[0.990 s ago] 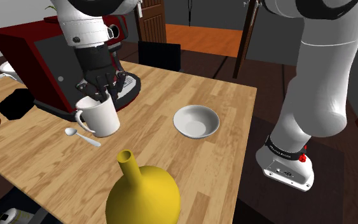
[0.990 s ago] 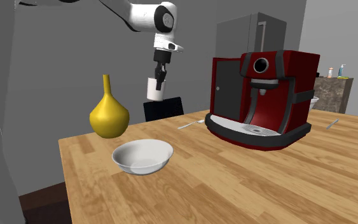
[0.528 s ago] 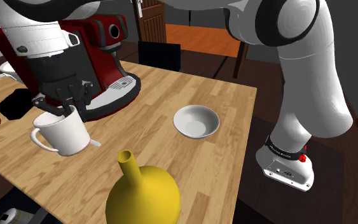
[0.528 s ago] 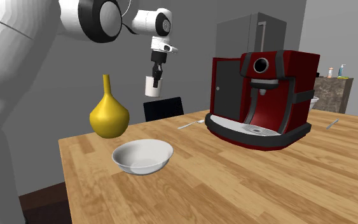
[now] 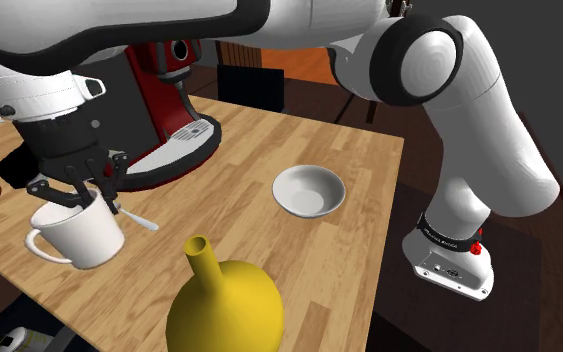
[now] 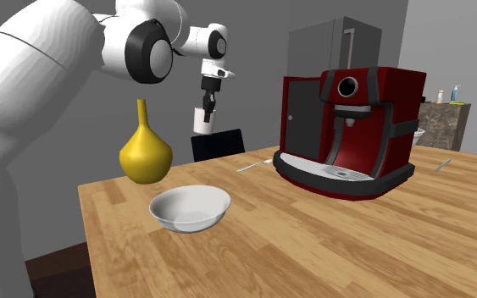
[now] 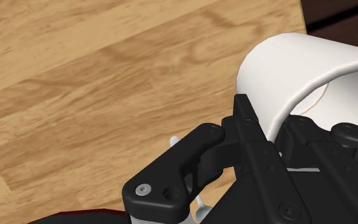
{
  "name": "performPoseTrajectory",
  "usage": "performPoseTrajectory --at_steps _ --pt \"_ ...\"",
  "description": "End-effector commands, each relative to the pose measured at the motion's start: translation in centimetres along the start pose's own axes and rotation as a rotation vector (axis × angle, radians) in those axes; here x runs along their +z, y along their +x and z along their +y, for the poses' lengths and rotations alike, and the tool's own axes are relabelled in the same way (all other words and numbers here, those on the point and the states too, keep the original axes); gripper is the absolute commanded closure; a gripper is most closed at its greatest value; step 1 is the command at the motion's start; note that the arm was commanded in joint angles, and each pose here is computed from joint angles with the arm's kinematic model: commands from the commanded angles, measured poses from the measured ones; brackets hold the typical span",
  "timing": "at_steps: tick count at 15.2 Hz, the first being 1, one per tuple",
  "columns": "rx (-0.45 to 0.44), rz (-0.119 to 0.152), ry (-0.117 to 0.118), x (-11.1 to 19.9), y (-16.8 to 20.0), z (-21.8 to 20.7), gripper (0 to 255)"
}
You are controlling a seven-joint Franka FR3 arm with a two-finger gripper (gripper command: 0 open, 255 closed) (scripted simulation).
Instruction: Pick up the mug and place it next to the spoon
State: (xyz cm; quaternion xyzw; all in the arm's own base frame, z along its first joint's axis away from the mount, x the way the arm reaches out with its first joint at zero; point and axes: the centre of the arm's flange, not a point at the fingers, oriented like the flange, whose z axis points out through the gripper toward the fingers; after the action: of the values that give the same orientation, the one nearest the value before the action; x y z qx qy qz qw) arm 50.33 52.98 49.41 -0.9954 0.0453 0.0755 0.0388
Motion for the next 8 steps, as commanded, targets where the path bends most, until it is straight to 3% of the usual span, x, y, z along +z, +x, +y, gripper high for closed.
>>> performPoseTrajectory --at_steps 1,8 --pt "0.0 0.001 0.001 1.0 0.1 0.2 255" --pt "0.0 0.001 0.001 4.6 0.7 0.4 255"
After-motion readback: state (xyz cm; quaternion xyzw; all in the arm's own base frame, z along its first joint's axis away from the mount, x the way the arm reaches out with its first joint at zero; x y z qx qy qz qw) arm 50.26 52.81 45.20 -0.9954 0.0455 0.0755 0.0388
